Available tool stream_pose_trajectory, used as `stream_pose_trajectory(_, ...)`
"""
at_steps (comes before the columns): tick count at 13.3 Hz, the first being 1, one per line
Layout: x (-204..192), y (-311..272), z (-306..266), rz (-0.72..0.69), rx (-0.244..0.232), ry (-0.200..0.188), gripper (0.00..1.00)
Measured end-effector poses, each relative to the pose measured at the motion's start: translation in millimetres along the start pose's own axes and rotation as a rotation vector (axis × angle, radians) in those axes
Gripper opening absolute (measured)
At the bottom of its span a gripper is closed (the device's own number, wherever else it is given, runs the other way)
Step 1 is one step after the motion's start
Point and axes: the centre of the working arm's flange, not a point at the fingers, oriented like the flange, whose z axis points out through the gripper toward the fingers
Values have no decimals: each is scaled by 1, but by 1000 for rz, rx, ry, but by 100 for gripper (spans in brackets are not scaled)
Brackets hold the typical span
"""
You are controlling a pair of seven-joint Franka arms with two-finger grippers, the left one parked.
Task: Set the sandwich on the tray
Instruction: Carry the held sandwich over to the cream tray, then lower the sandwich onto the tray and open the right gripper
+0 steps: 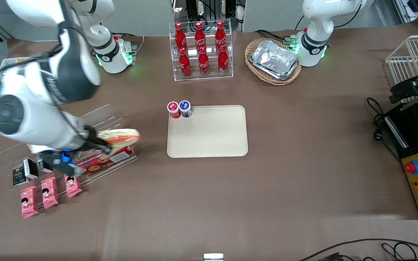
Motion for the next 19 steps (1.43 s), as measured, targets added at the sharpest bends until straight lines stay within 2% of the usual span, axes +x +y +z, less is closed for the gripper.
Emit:
stream_pose_trajectory(1,-11,-18,10,11,16,0,19)
stream_pose_trajectory(3,-36,-59,33,57,33,27,19)
stream_pose_trajectory(6,-70,-103,73,146,28,51,19)
stream_pose_trajectory(9,-87,-131,114,275,19,66,19)
stream_pose_trajectory(11,-100,-146,145,283,18,54,19)
stream_pose_trajectory(13,-125,-163,178,291,21,65,19)
stream_pose_trajectory(19,-189,-185,243,239,-27,86,19)
